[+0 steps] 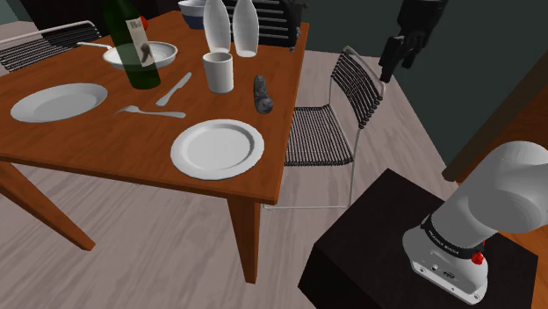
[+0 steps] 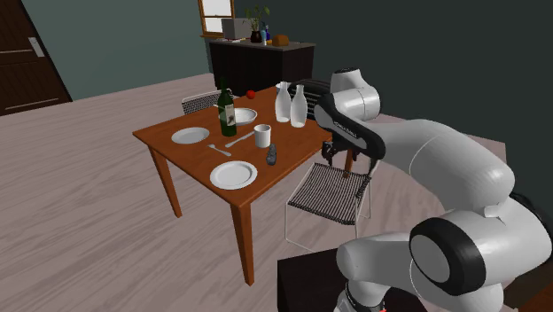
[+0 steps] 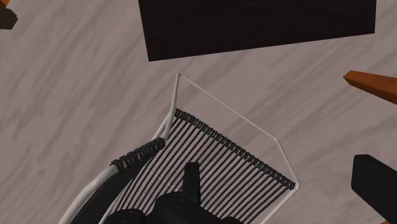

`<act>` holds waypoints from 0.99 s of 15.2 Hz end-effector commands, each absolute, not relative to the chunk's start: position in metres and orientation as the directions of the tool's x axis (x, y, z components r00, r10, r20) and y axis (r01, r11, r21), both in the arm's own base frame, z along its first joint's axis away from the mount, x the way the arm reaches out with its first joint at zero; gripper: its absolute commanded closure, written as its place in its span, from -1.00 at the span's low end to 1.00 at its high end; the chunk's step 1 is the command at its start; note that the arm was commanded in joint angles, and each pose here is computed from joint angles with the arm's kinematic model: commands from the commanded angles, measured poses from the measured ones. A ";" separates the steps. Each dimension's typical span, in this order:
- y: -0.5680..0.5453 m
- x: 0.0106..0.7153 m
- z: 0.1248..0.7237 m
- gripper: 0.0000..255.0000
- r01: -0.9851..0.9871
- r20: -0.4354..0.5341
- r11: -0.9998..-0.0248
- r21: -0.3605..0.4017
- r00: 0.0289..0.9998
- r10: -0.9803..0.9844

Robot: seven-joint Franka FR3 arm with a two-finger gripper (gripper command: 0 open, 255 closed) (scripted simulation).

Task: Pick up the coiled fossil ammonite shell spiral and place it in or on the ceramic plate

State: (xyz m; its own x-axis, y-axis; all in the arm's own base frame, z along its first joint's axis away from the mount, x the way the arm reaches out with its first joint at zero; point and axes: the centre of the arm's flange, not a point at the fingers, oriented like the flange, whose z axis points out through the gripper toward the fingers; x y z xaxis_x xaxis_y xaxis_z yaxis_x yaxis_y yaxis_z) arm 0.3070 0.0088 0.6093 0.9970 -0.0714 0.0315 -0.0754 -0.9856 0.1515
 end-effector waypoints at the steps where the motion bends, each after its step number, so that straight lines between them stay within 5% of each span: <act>1: 0.009 0.307 0.609 -1.00 -0.075 0.031 -0.986 0.152 0.997 -0.071; 15: 0.144 0.417 0.577 -1.00 -0.242 0.044 -0.966 0.088 0.970 -0.238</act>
State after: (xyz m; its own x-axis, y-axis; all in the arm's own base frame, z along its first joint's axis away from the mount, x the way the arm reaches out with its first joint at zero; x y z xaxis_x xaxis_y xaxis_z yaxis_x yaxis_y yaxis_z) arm 0.4055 0.1356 0.5785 0.9736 -0.2242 0.0441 -0.2274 -0.9692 0.0945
